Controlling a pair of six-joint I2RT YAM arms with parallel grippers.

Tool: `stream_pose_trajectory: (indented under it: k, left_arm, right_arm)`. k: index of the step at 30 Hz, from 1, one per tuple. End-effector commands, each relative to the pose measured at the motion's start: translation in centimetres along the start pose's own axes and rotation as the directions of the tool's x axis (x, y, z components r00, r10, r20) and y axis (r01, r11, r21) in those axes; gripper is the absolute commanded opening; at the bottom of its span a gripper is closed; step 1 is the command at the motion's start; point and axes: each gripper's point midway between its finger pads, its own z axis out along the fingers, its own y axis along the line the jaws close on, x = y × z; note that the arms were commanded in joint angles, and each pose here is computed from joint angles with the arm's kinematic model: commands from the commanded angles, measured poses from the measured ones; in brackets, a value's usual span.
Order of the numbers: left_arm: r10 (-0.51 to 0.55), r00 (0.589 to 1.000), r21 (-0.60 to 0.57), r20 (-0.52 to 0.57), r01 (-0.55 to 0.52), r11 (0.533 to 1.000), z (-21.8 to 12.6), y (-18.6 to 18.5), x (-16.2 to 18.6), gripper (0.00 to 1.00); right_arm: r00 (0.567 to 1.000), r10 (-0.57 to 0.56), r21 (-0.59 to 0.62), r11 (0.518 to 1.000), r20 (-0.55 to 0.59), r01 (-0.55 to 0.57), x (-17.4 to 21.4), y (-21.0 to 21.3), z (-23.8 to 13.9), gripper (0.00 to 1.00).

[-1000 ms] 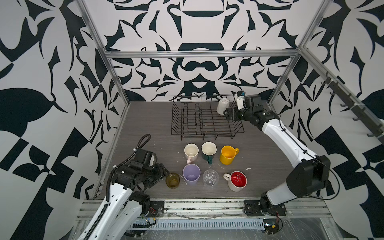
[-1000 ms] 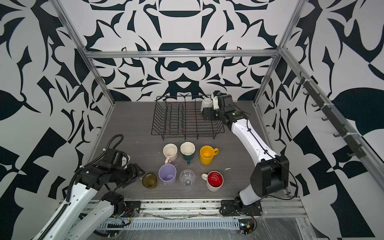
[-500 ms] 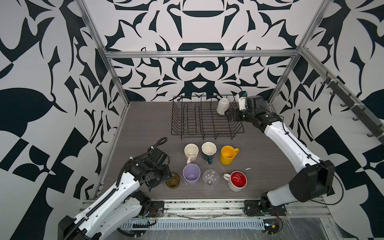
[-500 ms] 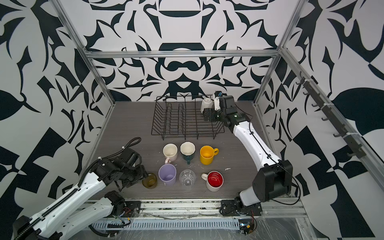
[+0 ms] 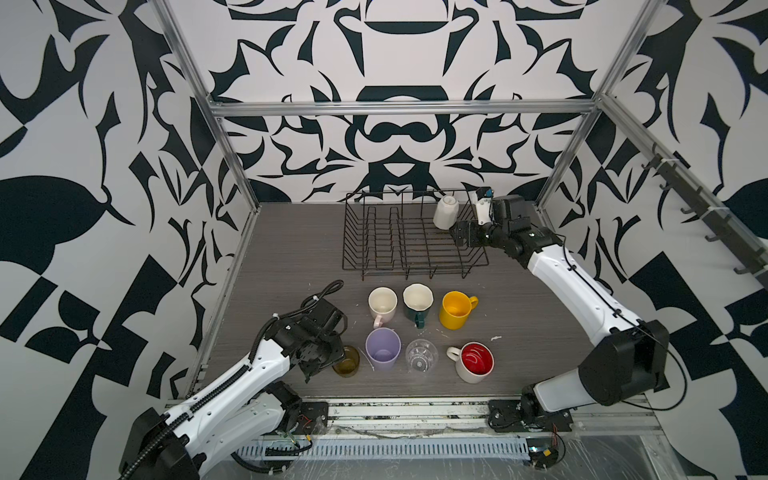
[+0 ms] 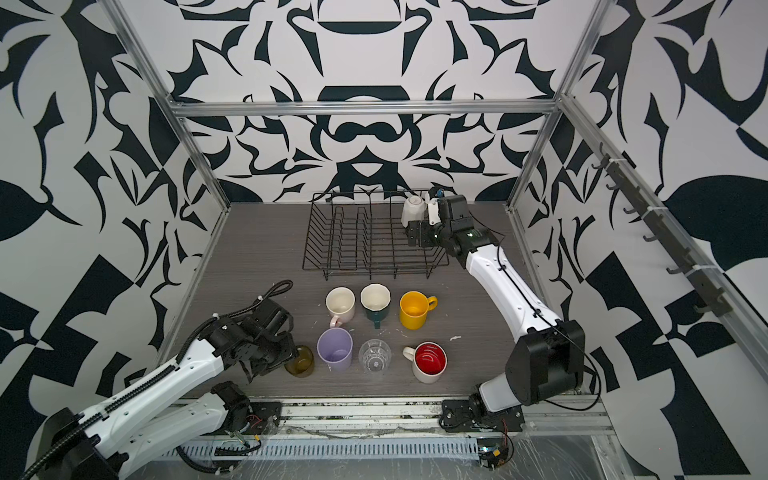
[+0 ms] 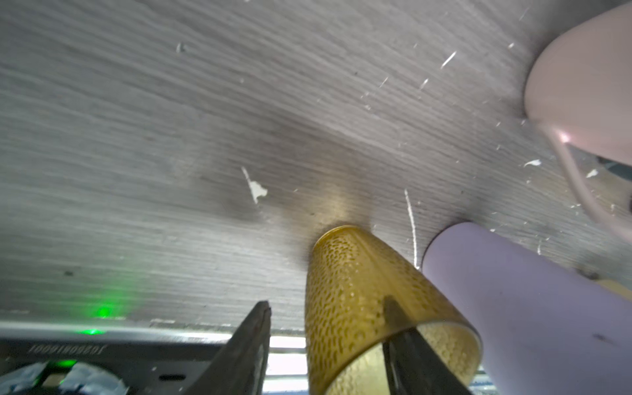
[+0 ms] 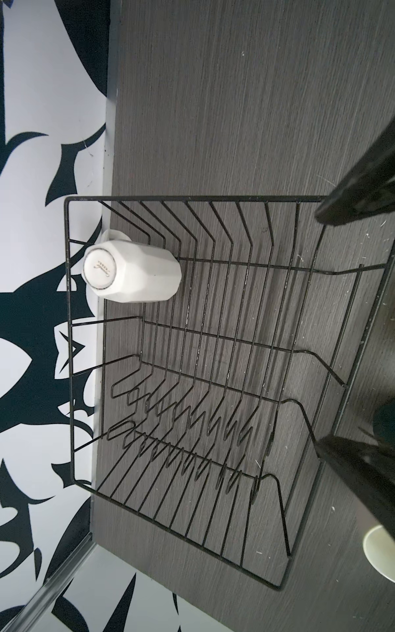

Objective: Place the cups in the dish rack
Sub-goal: 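Close the left gripper on the amber textured glass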

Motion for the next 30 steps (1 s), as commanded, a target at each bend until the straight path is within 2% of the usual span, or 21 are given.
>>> stream_pose_trajectory:
  k: [1,7,15,19,21,25,30]
  left_arm:
    - [-0.011,1.000,-0.045,0.015,0.011,0.999,0.8,0.9,-0.2,0.49]
    - [-0.008,1.000,-0.050,0.016,0.008,0.999,1.1,0.8,-0.3,0.41]
    - [-0.007,1.000,-0.053,0.021,0.009,0.999,1.0,0.8,-0.4,0.19]
    - [-0.017,0.999,-0.039,0.033,0.018,0.999,0.5,0.6,-0.6,0.04]
    - [-0.019,0.998,-0.028,0.058,0.021,0.999,-0.3,0.4,-0.9,0.00]
    - [-0.018,0.990,-0.020,0.140,0.021,1.000,-3.1,0.4,-2.1,0.00]
    - [0.058,0.943,0.002,0.328,-0.062,0.998,-9.1,-0.6,-5.1,0.00]
  right_arm:
    - [0.998,-0.003,-0.016,1.000,0.061,0.003,-1.3,0.5,-1.1,0.98]
    - [0.998,-0.005,-0.008,1.000,0.068,0.005,-1.2,0.4,-1.4,0.98]
    - [0.998,-0.004,-0.006,1.000,0.062,0.004,-0.5,0.3,-1.4,0.99]
    - [0.998,-0.007,-0.007,1.000,0.063,0.007,-0.4,0.2,-1.4,0.99]
    - [0.998,-0.005,-0.007,1.000,0.064,0.006,-0.3,0.2,-1.5,0.99]
    - [0.997,-0.006,-0.021,1.000,0.072,0.008,-0.5,0.5,-1.9,0.98]
    - [0.996,0.004,-0.063,0.998,0.090,0.002,-1.0,1.3,-2.6,0.99]
